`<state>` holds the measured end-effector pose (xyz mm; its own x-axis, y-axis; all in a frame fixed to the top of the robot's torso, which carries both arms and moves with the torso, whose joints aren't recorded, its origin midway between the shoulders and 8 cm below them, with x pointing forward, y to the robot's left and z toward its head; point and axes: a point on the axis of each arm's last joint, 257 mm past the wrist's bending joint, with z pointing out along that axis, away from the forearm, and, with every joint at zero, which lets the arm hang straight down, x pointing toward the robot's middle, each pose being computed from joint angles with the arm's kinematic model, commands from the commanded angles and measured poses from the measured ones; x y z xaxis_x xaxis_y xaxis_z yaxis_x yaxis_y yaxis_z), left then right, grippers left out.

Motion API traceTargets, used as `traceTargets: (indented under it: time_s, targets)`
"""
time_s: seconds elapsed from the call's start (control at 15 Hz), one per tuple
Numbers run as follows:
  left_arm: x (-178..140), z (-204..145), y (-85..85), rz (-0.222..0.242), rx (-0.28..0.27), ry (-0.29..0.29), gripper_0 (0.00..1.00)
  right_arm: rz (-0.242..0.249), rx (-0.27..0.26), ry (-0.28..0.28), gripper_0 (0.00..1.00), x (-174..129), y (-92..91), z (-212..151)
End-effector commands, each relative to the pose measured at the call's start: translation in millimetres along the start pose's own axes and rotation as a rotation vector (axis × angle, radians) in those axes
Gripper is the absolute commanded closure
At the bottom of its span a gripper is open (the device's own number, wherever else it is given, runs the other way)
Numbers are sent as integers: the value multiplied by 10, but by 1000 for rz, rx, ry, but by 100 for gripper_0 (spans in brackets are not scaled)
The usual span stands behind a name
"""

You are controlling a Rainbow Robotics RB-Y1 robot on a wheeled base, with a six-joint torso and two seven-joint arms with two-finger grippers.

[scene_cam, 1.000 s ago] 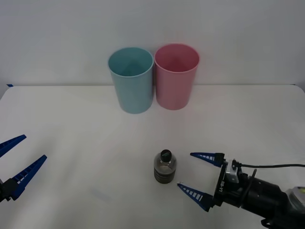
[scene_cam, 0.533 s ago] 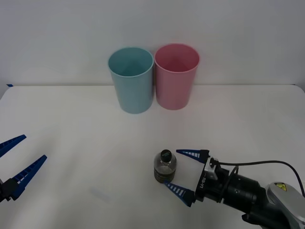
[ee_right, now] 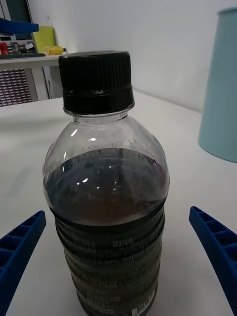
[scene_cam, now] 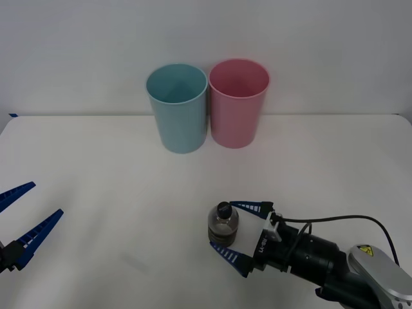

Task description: Grasp the object on the table and drop it into the matching bin: aluminum can to the light blue bin, PET bottle to the pink bin.

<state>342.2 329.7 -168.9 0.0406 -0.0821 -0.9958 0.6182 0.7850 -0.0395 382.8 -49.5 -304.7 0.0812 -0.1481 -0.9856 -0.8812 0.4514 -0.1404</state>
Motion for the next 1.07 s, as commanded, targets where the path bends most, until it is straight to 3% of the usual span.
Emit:
traceTargets:
  time_s: [0.07,0.13,1.07]
  targets:
    - [0,0,0,0,0,0,0,6,6,-1,69,3,3,17]
    - [0,0,0,0,0,0,0,12,12,1,99,13,2,27]
    - [0,0,0,0,0,0,0,10,13,-34,100,-154,-18,45]
